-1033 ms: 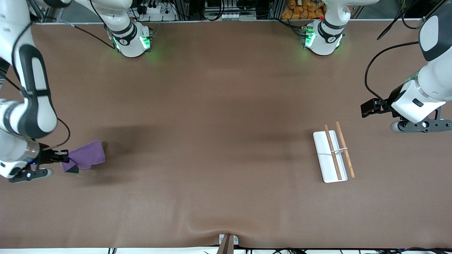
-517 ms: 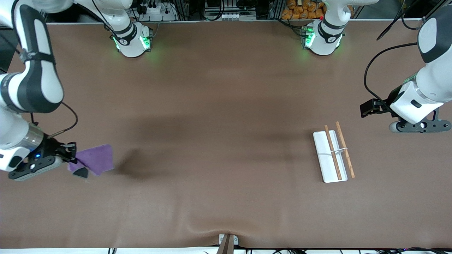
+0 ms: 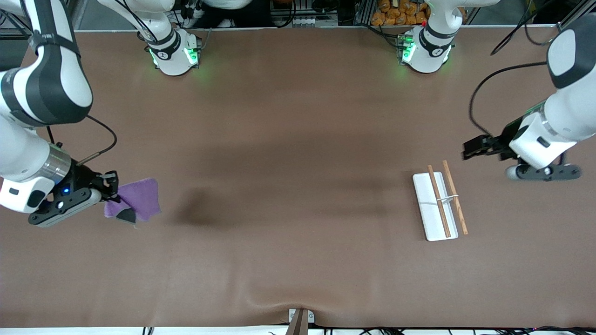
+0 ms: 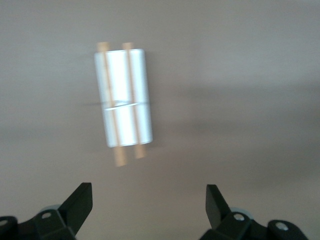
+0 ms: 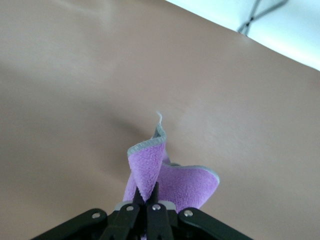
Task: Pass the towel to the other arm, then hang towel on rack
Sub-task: 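Lift the towel with the right gripper while the left gripper approaches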
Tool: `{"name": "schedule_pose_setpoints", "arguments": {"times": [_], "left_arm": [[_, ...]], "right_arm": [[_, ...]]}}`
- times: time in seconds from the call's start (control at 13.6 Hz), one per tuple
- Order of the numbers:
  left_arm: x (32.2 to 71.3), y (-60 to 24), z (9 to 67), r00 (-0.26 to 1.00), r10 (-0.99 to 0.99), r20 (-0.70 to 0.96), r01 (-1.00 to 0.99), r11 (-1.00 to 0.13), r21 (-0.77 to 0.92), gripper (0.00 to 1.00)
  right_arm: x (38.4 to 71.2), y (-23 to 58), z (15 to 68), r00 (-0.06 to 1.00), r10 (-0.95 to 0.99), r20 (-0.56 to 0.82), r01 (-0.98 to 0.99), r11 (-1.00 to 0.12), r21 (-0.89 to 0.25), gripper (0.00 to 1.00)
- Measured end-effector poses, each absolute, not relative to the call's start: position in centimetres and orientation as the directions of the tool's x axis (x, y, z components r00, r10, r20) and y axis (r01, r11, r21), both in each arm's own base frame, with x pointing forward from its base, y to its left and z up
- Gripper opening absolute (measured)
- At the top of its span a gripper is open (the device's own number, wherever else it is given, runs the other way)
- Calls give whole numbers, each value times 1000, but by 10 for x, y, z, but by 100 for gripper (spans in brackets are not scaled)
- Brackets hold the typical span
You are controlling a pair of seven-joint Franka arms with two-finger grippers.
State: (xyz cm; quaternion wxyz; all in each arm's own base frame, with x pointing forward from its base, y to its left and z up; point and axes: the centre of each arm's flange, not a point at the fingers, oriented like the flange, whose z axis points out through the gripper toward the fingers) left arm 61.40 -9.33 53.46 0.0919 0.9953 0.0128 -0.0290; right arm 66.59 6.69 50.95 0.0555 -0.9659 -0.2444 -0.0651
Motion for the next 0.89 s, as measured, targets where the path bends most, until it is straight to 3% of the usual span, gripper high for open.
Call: {"name": "schedule_pose_setpoints", "arguments": {"times": [0.59, 0.89], "left_arm": [[658, -116, 470, 948, 265, -176, 317, -827, 465, 100], [674, -120, 440, 897, 353, -268, 443, -707, 552, 100]], "right_arm": [[629, 236, 534, 734, 627, 261, 672, -726, -146, 2], [609, 303, 533, 752, 586, 302, 649, -738, -183, 2]]}}
